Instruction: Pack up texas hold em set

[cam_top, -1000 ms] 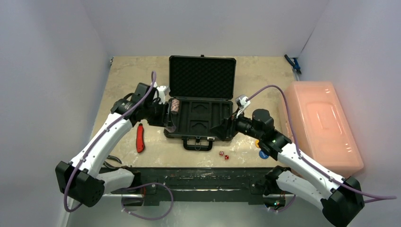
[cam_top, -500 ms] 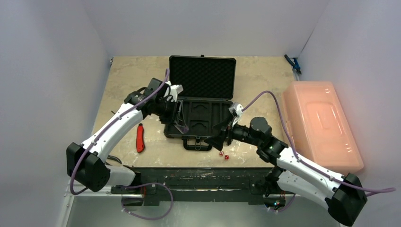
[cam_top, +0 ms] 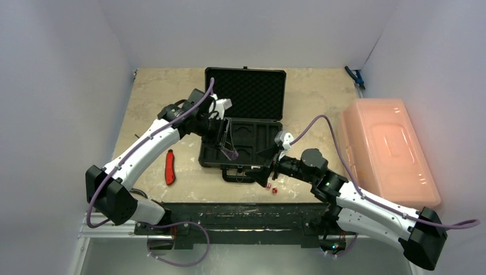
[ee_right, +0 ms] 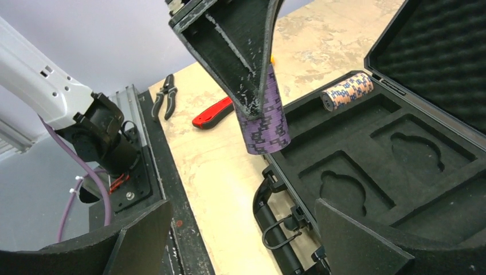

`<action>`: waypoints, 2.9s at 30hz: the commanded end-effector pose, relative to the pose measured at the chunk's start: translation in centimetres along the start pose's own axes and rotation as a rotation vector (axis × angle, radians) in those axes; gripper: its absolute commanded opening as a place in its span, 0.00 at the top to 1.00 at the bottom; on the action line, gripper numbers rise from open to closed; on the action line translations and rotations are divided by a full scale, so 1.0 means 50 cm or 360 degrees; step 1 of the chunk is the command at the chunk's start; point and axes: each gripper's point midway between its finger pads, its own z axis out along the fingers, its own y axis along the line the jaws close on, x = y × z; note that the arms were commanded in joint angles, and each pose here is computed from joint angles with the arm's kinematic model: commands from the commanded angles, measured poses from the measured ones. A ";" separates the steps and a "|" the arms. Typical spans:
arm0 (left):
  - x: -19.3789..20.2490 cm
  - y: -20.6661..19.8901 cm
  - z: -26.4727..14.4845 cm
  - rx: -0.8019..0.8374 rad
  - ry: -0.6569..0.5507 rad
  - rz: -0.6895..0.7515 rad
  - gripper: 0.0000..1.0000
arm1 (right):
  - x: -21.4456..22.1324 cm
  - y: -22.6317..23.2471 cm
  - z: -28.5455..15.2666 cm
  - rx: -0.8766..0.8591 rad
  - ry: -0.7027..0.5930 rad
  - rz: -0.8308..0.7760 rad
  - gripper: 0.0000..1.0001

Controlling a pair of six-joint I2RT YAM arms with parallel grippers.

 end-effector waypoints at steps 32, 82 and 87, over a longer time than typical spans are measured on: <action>0.006 -0.121 -0.028 0.0305 0.0029 0.0093 1.00 | -0.074 0.008 0.083 0.0046 -0.0245 -0.0387 0.20; -0.041 -0.051 -0.061 -0.0028 -0.0404 0.0165 0.07 | -0.046 0.020 0.068 0.0073 -0.0130 -0.0259 1.00; -0.096 0.029 -0.139 -0.0287 -0.0720 0.0132 0.05 | -0.042 0.004 0.075 0.0159 -0.0112 -0.0162 1.00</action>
